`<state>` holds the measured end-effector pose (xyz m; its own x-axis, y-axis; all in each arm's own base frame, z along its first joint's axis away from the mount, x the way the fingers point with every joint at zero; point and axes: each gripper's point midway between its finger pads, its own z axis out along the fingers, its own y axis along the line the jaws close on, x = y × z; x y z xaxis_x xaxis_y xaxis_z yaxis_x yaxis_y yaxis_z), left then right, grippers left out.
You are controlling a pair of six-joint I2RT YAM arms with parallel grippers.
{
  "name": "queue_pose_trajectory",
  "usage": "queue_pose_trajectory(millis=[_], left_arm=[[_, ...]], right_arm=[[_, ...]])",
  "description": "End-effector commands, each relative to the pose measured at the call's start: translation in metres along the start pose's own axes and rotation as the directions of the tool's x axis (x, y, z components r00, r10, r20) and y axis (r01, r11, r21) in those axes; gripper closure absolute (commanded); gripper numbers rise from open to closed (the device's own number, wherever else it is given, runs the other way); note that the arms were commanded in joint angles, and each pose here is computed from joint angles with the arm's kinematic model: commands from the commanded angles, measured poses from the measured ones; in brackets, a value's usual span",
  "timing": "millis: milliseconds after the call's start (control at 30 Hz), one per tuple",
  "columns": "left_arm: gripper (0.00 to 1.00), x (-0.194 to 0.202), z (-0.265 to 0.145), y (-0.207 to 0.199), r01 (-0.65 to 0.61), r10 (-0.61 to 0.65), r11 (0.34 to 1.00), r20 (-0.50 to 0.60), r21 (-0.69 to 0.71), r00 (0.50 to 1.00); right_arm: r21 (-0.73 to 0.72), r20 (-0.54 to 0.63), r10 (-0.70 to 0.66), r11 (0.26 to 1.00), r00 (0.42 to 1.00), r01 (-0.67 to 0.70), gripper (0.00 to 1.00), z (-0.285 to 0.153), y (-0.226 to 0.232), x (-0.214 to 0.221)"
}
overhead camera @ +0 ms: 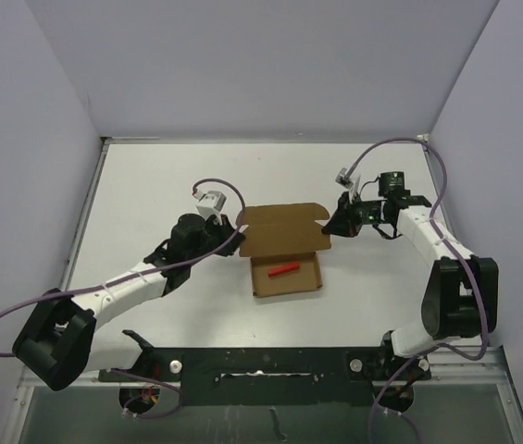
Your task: Fold the paper box
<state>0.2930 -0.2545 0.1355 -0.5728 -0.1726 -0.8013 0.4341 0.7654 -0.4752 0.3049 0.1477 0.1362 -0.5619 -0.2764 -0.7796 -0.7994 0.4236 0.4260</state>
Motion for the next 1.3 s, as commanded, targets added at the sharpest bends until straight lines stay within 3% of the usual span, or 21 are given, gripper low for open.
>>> queue_pose_trajectory(millis=[0, 133, 567, 733, 1033, 1267], left_arm=[[1.00, -0.055, -0.005, -0.018, 0.000, 0.002, 1.000, 0.157, -0.013, 0.988], [1.00, -0.074, 0.003, -0.020, -0.024, 0.035, 0.998, 0.190, -0.057, 0.981], [1.00, -0.090, 0.039, -0.007, -0.042, 0.096, 0.971, 0.222, -0.235, 0.970], [1.00, -0.084, 0.051, -0.004, -0.056, 0.108, 0.971, 0.217, -0.234, 0.970], [1.00, -0.061, 0.058, -0.004, -0.041, 0.075, 0.982, 0.179, -0.186, 0.981], [0.79, -0.050, 0.045, -0.001, -0.024, 0.053, 0.987, 0.177, -0.158, 0.983]], right_arm=[[0.231, 0.034, -0.192, 0.956, 0.981, 0.179, 1.00, 0.001, -0.013, -0.046], [0.346, 0.040, -0.271, 0.907, 0.962, 0.241, 1.00, 0.011, -0.014, -0.064], [0.632, 0.052, -0.296, 0.750, 0.954, 0.198, 1.00, 0.032, -0.044, -0.092], [0.657, 0.079, -0.247, 0.742, 0.966, 0.136, 1.00, 0.039, -0.054, -0.082], [0.611, 0.090, -0.251, 0.778, 0.964, 0.146, 1.00, 0.044, -0.044, -0.068], [0.611, 0.094, -0.270, 0.776, 0.958, 0.159, 1.00, 0.031, -0.050, -0.065]])
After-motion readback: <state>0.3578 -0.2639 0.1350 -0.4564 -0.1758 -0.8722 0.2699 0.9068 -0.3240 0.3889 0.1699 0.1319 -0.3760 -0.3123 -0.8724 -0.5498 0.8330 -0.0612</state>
